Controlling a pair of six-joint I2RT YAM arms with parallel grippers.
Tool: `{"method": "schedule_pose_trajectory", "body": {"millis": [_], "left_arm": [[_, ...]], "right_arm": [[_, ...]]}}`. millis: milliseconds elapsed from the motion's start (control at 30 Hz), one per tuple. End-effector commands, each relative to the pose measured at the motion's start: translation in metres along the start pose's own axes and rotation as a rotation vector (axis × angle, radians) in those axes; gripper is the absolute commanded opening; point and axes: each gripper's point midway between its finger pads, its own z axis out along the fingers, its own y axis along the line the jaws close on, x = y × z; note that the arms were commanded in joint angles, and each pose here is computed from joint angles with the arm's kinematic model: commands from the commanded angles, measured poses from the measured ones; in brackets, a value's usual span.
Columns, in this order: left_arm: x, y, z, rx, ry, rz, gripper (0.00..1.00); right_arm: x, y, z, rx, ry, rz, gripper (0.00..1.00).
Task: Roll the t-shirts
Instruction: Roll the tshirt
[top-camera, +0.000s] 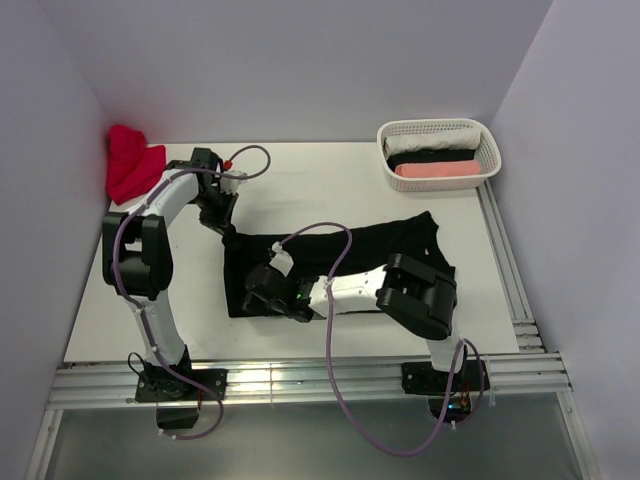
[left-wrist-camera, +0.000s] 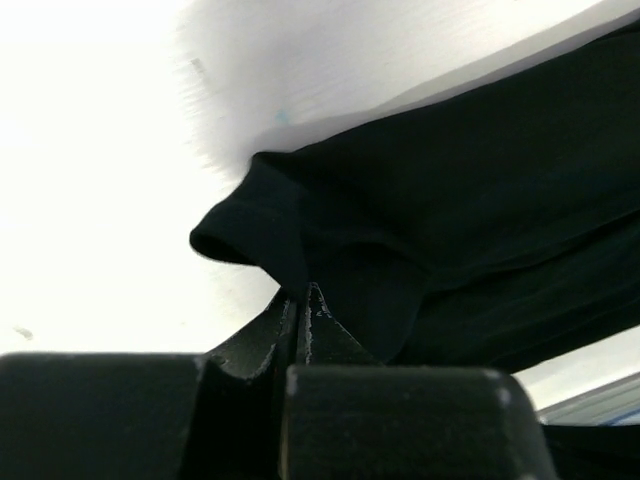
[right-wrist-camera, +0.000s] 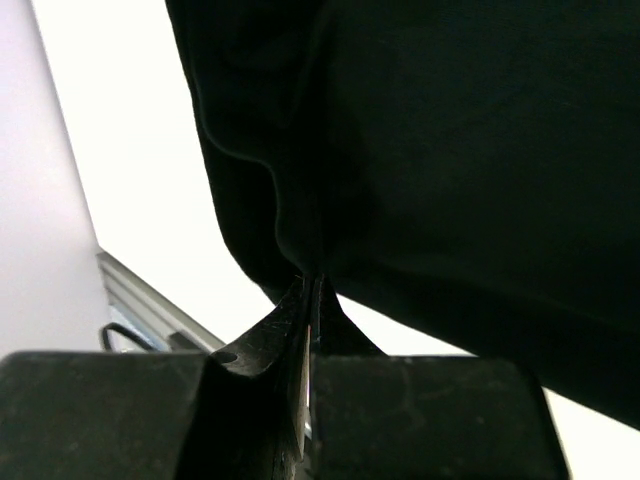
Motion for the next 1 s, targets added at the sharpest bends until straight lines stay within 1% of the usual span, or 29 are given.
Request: {"method": "schedule_pose_trajectory", "body": {"millis": [0,67,100,167,200,267,300,433,500,533,567,633,700,733,800,933,967], "left_arm": [[-0.001,0.013,-0.021,-0.062,-0.037,0.050,0.03],[0.002,0.015,-0.022,-0.067,-0.033,0.060,0.13],[0.004,0.017,-0.023,-0.066,-0.034,0.061,0.21],[0.005,0.014,-0.025,-0.036,-0.040,0.064,0.35],[0.006,0.015,-0.028,-0.029,-0.042,0.062,0.45],[0.008,0.010,-0.030,0.009,-0.048,0.066,0.51],[0.009,0.013,-0.032,0.015,-0.054,0.064,0.56],[0.018,0.023,-0.039,0.053,-0.050,0.021,0.64],[0.023,0.031,-0.042,0.106,-0.053,-0.023,0.66],[0.026,0.031,-0.041,0.130,-0.050,-0.034,0.71],[0.033,0.030,-0.043,0.170,-0.042,-0.065,0.72],[0.045,0.025,-0.036,0.224,-0.010,-0.091,0.73],[0.051,0.021,-0.032,0.270,-0.010,-0.124,0.77],[0.058,0.019,-0.026,0.284,0.009,-0.144,0.77],[0.059,0.018,-0.020,0.299,-0.002,-0.180,0.84],[0.068,0.009,-0.005,0.353,0.008,-0.269,0.87],[0.069,0.008,-0.004,0.361,0.007,-0.300,0.90]], "right_arm": [[-0.007,0.040,-0.003,-0.086,-0.022,-0.002,0.00],[-0.008,0.046,-0.001,-0.093,-0.023,-0.013,0.00],[-0.007,0.046,0.000,-0.088,-0.021,-0.017,0.00],[-0.008,0.049,0.001,-0.089,-0.024,-0.021,0.00],[-0.008,0.047,0.002,-0.082,-0.025,-0.021,0.00],[-0.010,0.046,0.003,-0.077,-0.026,-0.020,0.00],[-0.009,0.047,0.003,-0.078,-0.024,-0.021,0.00],[-0.009,0.047,0.004,-0.080,-0.020,-0.021,0.00],[-0.008,0.048,0.006,-0.081,-0.017,-0.021,0.00],[-0.008,0.048,0.007,-0.081,-0.017,-0.021,0.00],[-0.008,0.049,0.008,-0.081,-0.016,-0.020,0.00],[-0.008,0.047,0.009,-0.075,-0.014,-0.026,0.00],[-0.008,0.049,0.010,-0.072,-0.015,-0.031,0.00],[-0.007,0.049,0.010,-0.071,-0.013,-0.034,0.00],[-0.008,0.051,0.010,-0.075,-0.014,-0.032,0.00],[-0.008,0.053,0.013,-0.072,-0.014,-0.044,0.00],[-0.009,0.053,0.013,-0.070,-0.015,-0.044,0.00]]}}
